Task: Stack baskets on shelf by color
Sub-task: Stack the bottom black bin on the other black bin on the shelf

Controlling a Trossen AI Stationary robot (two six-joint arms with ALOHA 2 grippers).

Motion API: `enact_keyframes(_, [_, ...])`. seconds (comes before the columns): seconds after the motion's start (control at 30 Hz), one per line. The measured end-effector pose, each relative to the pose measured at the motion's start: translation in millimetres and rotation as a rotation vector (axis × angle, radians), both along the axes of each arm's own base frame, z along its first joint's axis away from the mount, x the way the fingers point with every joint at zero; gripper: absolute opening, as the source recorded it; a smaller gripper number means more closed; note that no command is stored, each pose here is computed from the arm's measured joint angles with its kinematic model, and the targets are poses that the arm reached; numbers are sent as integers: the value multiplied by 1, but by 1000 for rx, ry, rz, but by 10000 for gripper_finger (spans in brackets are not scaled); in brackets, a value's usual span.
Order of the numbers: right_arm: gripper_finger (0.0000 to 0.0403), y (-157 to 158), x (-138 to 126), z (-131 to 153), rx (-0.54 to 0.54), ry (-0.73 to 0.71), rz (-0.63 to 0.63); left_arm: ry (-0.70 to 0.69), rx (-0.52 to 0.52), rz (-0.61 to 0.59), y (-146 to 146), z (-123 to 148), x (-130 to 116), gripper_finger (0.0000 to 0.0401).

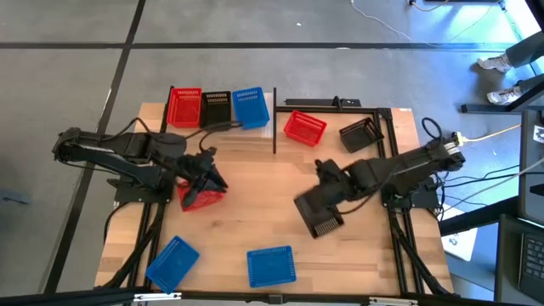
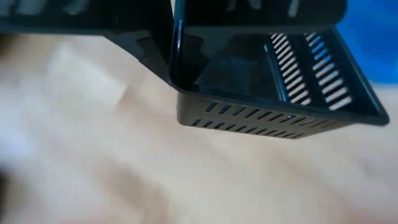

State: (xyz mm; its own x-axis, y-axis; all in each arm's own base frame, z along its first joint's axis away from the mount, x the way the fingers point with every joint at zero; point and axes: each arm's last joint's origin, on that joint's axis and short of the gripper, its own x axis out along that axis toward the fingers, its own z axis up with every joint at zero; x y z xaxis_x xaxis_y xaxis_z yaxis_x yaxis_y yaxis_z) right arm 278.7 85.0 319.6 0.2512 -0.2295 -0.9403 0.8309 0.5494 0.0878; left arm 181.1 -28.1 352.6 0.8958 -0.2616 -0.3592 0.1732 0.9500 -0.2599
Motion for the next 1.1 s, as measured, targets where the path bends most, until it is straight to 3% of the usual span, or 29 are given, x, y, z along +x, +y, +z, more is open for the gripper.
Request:
enact_keyframes(0.2, [1, -26, 34, 26, -304, -32, -19, -165, 306, 79, 5, 10, 4, 58])
enact_keyframes(0.33, [0, -37, 51, 48, -438, -95, -31, -247, 490, 85, 6, 16, 6, 58])
enact_keyframes(0.6, [0, -42, 64, 85, -628, -202, -52, -429, 680, 231, 9, 34, 16, 57])
enact_keyframes(0.8, [0, -43, 65, 103, -727, -249, -65, -547, 833, 273, 7, 41, 34, 57])
enact_keyframes(0.93, [0, -44, 66, 109, -782, -270, -70, -580, 944, 279, 5, 39, 47, 57])
enact_keyframes(1.1, [0, -44, 69, 111, -827, -275, -61, -552, 1076, 387, 6, 34, 66, 57])
